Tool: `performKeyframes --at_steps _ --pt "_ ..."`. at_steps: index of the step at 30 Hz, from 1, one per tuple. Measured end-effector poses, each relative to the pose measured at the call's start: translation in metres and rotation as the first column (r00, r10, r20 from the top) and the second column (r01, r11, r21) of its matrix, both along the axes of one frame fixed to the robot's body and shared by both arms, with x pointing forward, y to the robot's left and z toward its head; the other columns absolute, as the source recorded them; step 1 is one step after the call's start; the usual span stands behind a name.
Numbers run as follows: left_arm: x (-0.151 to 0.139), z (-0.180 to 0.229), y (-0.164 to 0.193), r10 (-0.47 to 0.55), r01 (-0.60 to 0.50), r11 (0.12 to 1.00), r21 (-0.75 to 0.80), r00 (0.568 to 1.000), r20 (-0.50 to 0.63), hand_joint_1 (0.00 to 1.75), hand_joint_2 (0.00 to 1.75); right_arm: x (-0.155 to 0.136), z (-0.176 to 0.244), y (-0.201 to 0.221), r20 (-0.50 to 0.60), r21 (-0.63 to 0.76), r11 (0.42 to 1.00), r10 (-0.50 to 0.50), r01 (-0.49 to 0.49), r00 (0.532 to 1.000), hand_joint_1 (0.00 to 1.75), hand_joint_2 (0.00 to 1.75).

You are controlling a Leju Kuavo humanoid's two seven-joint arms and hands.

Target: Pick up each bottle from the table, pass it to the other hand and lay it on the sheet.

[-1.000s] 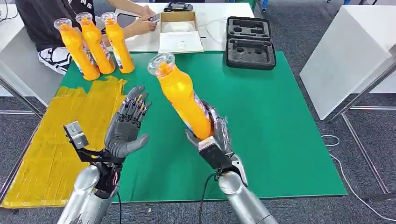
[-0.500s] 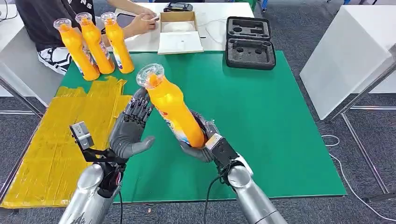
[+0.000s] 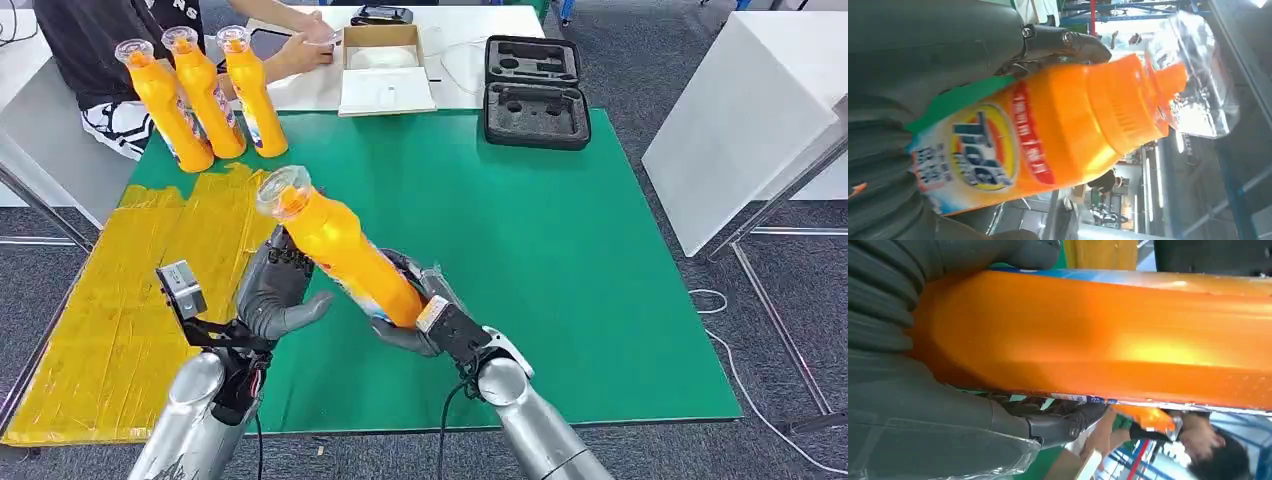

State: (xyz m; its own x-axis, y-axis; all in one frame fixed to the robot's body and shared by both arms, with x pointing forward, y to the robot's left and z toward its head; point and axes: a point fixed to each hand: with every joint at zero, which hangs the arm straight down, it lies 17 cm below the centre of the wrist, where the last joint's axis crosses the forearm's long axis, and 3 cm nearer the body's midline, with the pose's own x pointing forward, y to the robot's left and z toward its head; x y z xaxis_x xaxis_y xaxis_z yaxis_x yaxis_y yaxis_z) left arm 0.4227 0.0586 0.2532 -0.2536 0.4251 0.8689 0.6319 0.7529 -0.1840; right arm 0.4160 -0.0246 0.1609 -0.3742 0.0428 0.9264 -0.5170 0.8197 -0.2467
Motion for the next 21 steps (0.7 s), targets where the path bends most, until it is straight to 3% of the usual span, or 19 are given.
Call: performKeyframes --at_steps 21 --pt "0.005 -0.006 0.007 0.031 -0.031 1.000 0.000 0.999 -0.020 0.00 1.75 -0.020 -0.018 0.044 -0.001 -0.105 0.985 0.135 -0.134 0.991 1.75 1.75"
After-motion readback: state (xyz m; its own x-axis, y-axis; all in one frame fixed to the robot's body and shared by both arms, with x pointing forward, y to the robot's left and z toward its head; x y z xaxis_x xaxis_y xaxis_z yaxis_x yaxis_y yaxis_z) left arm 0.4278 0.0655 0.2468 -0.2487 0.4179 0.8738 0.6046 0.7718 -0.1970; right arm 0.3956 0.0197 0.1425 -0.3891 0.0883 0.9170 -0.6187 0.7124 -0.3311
